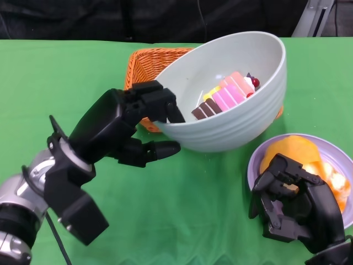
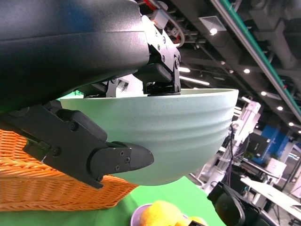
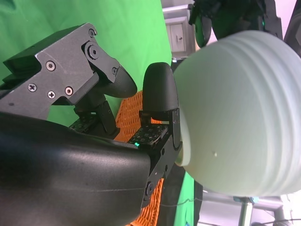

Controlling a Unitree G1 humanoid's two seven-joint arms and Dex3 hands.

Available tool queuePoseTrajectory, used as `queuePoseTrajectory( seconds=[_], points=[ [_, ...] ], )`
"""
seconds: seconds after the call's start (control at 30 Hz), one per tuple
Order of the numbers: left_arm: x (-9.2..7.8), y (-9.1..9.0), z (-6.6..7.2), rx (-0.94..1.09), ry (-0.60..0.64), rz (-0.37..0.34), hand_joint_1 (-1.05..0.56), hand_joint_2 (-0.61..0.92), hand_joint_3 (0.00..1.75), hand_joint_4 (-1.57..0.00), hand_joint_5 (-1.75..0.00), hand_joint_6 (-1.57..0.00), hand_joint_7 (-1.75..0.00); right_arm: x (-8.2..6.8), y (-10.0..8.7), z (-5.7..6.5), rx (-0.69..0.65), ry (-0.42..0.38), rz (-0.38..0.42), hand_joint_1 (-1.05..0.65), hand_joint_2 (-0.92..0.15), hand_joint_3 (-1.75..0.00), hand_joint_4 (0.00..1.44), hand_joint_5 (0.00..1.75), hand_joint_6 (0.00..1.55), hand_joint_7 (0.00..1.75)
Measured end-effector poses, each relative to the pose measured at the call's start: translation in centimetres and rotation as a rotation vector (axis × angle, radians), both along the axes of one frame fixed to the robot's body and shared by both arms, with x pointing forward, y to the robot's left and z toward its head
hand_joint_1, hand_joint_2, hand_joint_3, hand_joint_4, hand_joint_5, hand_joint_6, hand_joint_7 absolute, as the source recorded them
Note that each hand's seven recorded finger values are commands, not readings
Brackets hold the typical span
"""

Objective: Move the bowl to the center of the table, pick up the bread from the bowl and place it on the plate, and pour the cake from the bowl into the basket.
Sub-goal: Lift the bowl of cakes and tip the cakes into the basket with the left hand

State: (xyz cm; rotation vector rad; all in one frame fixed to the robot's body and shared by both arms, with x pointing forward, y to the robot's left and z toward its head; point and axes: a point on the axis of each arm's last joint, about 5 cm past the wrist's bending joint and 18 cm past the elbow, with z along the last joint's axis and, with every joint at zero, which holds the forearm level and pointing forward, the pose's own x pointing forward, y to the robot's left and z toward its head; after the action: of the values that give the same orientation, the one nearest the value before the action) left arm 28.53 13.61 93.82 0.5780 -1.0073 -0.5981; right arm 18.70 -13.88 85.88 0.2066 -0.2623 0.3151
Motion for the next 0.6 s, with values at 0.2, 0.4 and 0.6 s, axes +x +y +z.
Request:
queuePoseTrajectory(
  seconds=[0.2,0.4,0.6],
  points=[
    [0.6,-0.7,0.6,-0.028,0.021,-0.005,-0.08,0.65,0.99,-0.63,-1.71,-0.62,-1.53,0.0,0.0,-0.2,-0.006,0.007,0.003,-0.08,-0.57,-1.13,0.72,1.75,0.65,1.48],
    [1.0,-1.3,0.8,-0.019,0.04,-0.008,-0.1,0.63,1.03,-0.65,-1.69,-0.63,-1.51,0.0,0.1,-0.2,-0.03,0.013,0.001,-0.08,-0.57,-1.13,0.71,1.75,0.65,1.5],
    [1.4,-1.6,1.2,-0.014,0.049,0.001,-0.11,0.61,1.05,-0.62,-1.73,-0.64,-1.49,0.0,0.2,-0.2,-0.034,0.013,-0.001,-0.08,-0.57,-1.12,0.7,1.74,0.64,1.5]
  ],
)
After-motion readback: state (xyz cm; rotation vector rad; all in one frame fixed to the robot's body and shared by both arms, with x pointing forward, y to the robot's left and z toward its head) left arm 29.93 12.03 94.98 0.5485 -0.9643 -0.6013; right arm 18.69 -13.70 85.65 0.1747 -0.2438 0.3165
